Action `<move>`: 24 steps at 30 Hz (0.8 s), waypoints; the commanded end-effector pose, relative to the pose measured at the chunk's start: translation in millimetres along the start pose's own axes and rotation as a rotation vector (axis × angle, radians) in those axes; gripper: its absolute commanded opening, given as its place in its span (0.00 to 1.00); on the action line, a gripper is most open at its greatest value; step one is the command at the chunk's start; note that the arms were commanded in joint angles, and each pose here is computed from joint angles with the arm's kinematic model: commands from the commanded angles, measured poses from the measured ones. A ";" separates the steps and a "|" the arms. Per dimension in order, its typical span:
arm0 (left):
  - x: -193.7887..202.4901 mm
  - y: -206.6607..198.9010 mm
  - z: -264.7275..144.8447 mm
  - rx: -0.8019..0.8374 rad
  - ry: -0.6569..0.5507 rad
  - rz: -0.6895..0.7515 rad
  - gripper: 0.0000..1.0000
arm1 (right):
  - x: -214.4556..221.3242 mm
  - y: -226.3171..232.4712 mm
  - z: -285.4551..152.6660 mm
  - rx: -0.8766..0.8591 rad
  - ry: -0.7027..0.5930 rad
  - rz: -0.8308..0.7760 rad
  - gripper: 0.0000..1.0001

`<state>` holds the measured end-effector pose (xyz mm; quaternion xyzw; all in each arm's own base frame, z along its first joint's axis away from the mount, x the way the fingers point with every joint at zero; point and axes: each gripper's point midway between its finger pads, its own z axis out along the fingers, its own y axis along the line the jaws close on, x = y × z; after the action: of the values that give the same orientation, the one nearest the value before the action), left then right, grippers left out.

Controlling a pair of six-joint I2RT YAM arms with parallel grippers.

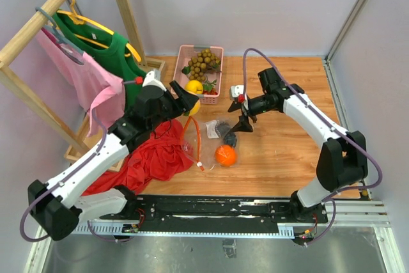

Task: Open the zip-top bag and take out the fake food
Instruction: Pick up the fake fruit from the zipper food storage bag, then place the fake fruit in the bin.

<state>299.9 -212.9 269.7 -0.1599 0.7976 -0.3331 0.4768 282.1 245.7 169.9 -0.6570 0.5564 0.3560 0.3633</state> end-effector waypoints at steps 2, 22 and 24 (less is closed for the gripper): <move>-18.8 -19.8 29.3 0.023 -0.047 0.079 0.26 | -14.3 13.3 -21.4 0.006 -0.098 0.092 0.79; -41.9 25.4 177.0 -0.405 -0.272 -0.065 0.22 | 18.6 8.7 -56.5 0.132 -0.143 0.241 0.79; -38.7 32.2 191.6 -0.435 -0.249 -0.052 0.22 | 18.1 8.5 -56.1 0.131 -0.148 0.241 0.79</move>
<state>464.4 -257.0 219.0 -0.2838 0.7877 -0.1960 0.5105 277.7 192.7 173.4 -0.5484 0.6250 0.3996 0.3861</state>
